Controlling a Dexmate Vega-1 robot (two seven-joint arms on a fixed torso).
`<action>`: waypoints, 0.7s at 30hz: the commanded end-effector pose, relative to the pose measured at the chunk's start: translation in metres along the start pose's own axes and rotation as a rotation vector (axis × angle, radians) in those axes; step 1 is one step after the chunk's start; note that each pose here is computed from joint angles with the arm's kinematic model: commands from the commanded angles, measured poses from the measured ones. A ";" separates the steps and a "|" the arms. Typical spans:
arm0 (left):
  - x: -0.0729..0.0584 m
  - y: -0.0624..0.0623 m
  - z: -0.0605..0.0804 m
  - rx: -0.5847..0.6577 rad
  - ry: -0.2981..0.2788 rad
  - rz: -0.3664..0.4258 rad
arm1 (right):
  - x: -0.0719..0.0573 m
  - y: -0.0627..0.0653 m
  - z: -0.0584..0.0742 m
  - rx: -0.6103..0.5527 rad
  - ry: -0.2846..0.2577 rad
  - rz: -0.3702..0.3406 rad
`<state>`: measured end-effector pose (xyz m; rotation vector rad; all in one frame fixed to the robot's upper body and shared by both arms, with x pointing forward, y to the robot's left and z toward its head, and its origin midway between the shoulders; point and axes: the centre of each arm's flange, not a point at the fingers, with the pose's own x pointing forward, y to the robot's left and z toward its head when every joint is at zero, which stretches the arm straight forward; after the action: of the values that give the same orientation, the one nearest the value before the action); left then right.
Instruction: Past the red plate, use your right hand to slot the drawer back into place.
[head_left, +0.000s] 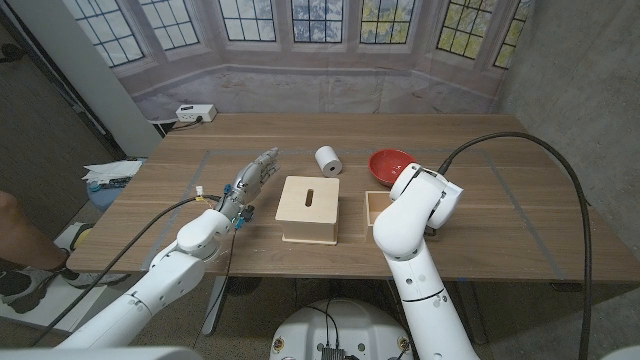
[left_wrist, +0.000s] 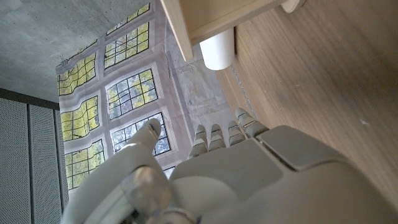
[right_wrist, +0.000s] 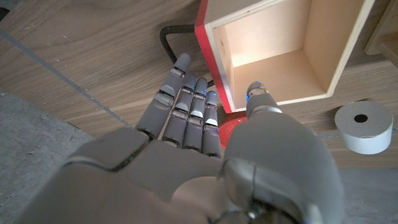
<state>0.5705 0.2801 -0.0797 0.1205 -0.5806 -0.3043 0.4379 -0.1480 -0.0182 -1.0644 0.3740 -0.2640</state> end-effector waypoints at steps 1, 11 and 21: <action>-0.019 -0.003 0.003 0.016 0.018 -0.012 | 0.003 0.006 0.002 -0.029 0.020 -0.014; -0.038 -0.003 0.001 0.004 0.043 -0.014 | 0.004 0.011 0.008 -0.062 0.033 -0.031; -0.049 -0.004 0.000 0.008 0.058 -0.028 | 0.007 0.017 0.014 -0.085 0.039 -0.041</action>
<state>0.5415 0.2883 -0.0984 0.1396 -0.5398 -0.3154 0.4448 -0.1386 -0.0252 -1.1232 0.3954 -0.2966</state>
